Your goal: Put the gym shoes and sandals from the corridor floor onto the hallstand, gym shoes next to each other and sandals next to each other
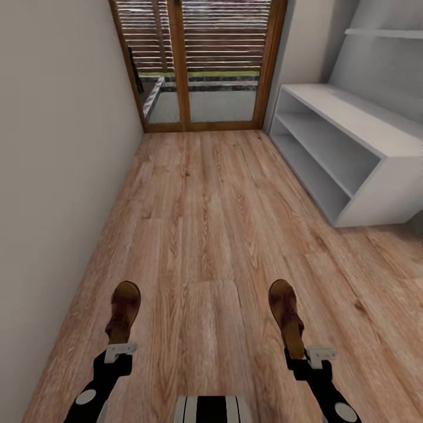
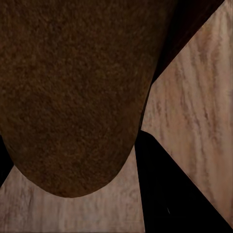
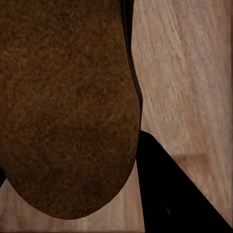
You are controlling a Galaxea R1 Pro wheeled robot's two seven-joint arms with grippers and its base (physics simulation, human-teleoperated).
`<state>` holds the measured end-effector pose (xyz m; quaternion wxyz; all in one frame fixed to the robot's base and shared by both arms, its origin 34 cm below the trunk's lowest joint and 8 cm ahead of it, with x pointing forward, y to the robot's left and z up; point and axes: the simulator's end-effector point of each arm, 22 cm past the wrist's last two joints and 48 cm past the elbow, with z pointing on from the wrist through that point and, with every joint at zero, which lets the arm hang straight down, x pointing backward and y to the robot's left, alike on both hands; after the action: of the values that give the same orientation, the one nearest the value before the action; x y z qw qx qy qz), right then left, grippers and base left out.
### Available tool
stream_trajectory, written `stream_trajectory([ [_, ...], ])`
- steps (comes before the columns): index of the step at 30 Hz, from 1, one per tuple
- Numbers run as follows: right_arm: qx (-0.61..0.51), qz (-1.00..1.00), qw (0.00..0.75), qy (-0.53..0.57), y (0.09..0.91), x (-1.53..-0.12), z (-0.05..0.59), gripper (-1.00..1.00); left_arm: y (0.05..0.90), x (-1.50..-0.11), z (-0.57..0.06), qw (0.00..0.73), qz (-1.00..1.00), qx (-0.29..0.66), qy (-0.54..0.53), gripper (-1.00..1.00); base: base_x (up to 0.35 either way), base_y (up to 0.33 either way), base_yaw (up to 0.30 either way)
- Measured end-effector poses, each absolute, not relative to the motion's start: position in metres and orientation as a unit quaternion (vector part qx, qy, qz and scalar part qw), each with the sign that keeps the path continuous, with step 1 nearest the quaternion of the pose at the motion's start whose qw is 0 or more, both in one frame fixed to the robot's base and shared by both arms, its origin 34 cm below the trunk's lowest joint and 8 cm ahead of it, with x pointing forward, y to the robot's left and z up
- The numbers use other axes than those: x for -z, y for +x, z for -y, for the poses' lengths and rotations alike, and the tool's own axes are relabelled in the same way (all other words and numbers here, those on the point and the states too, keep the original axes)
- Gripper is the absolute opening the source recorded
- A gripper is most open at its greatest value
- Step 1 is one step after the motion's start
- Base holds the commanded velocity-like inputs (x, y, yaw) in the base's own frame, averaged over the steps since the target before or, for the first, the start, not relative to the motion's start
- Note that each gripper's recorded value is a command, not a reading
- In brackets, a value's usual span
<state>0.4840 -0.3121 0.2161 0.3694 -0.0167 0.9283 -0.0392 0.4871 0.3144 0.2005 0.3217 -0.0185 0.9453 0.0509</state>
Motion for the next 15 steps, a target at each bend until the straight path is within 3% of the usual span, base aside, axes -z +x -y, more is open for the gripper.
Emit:
stream_trajectory([
  [15, 0.042, -0.926, 0.375, -0.015, 0.431, -0.223, 0.315, -1.00, 0.503, -0.235, -0.315, 0.359, -0.932, -0.050, -0.027, -1.00, 0.000, 0.000, 0.000],
])
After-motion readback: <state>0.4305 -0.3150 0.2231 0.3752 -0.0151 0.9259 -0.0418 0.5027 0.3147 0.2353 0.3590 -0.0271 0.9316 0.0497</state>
